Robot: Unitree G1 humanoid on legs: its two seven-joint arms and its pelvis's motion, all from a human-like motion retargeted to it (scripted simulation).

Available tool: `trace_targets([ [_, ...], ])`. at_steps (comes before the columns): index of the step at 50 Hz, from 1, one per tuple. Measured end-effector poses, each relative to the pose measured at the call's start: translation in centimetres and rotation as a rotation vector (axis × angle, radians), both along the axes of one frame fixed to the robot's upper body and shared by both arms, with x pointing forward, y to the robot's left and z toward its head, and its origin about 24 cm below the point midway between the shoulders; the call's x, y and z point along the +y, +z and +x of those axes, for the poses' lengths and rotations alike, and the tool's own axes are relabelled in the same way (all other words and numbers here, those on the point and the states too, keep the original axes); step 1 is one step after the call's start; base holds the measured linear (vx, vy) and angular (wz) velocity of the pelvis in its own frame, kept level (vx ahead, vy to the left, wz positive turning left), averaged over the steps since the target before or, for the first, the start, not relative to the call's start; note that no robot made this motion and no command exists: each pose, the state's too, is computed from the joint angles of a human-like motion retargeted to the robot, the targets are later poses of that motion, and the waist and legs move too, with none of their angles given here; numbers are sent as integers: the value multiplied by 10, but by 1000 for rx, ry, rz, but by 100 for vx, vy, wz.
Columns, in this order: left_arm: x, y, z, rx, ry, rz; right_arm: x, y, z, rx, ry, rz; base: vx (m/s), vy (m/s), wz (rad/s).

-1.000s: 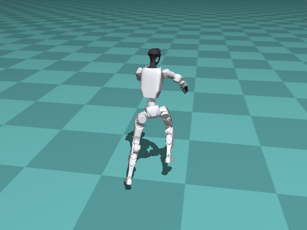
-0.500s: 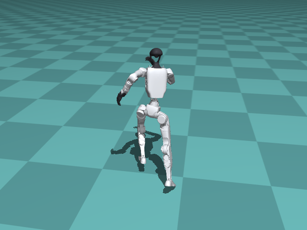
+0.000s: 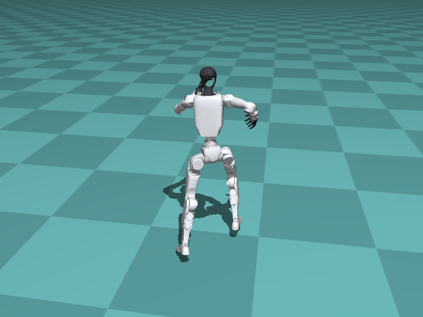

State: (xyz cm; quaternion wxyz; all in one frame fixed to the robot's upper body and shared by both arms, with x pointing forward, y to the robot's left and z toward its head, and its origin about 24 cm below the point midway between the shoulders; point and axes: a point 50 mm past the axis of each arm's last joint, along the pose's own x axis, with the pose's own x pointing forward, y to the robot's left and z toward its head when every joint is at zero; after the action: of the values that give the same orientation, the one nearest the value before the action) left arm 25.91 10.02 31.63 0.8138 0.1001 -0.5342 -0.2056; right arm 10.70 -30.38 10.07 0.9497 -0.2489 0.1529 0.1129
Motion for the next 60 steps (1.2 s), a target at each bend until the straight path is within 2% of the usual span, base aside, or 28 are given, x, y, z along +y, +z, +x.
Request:
trace_targets([
  [2,-4,15,-15,-71,-69,35,-16,8,-13,79,-8,-107,141,-88,50],
  [5,9,31,-38,-175,-87,-44,-25,13,-14,124,23,-234,141,-93,-43],
  [9,56,1,-48,-138,73,-121,-26,1,1,148,135,-369,130,-74,-92],
  [11,88,-44,-43,92,192,-162,-30,-14,21,99,137,-442,116,-51,-96],
  [14,140,-184,-42,820,391,-284,-27,-44,73,-65,34,-497,112,-40,-78],
  [17,174,-330,-121,1526,655,-210,30,-31,141,-388,-31,-309,111,-25,-55],
  [19,190,-367,-186,1790,771,-126,91,5,172,-606,52,-101,113,-10,-67],
  [23,216,-362,-265,2055,789,-87,191,90,167,-935,403,159,119,11,-45],
  [25,228,-349,-286,2124,782,-22,216,123,143,-1060,578,267,123,22,-21],
  [28,249,-330,-305,2169,836,55,232,160,100,-1218,788,427,125,19,-13],
  [31,261,-320,-308,2154,901,60,234,173,73,-1290,891,523,124,23,52],
  [35,257,-340,-270,2027,984,-102,226,162,64,-1198,920,524,96,22,153],
  [37,259,-352,-215,1881,1045,-28,219,136,92,-1073,777,440,84,9,236],
  [40,240,-323,-78,1453,1042,35,184,71,142,-871,482,134,72,7,317],
  [42,182,-266,1,1189,724,-193,153,40,150,-781,339,25,66,10,357],
  [44,117,-194,32,954,334,-285,128,27,139,-720,236,64,69,6,354],
  [45,88,-158,30,829,165,-255,118,23,130,-689,200,99,75,0,368],
  [47,50,-98,3,527,-19,-57,97,15,108,-601,177,99,80,-8,394],
  [50,21,-46,-50,172,-175,100,72,-3,74,-437,135,74,85,-20,410],
  [54,21,-20,-86,12,-321,-36,46,-32,37,-264,-2,10,84,-38,389],
  [58,40,-13,-83,-13,-238,-156,27,-54,2,-134,-175,-16,76,-58,309],
  [60,55,-25,-67,131,-188,-393,24,-54,-6,-143,-223,-82,60,-58,239],
])
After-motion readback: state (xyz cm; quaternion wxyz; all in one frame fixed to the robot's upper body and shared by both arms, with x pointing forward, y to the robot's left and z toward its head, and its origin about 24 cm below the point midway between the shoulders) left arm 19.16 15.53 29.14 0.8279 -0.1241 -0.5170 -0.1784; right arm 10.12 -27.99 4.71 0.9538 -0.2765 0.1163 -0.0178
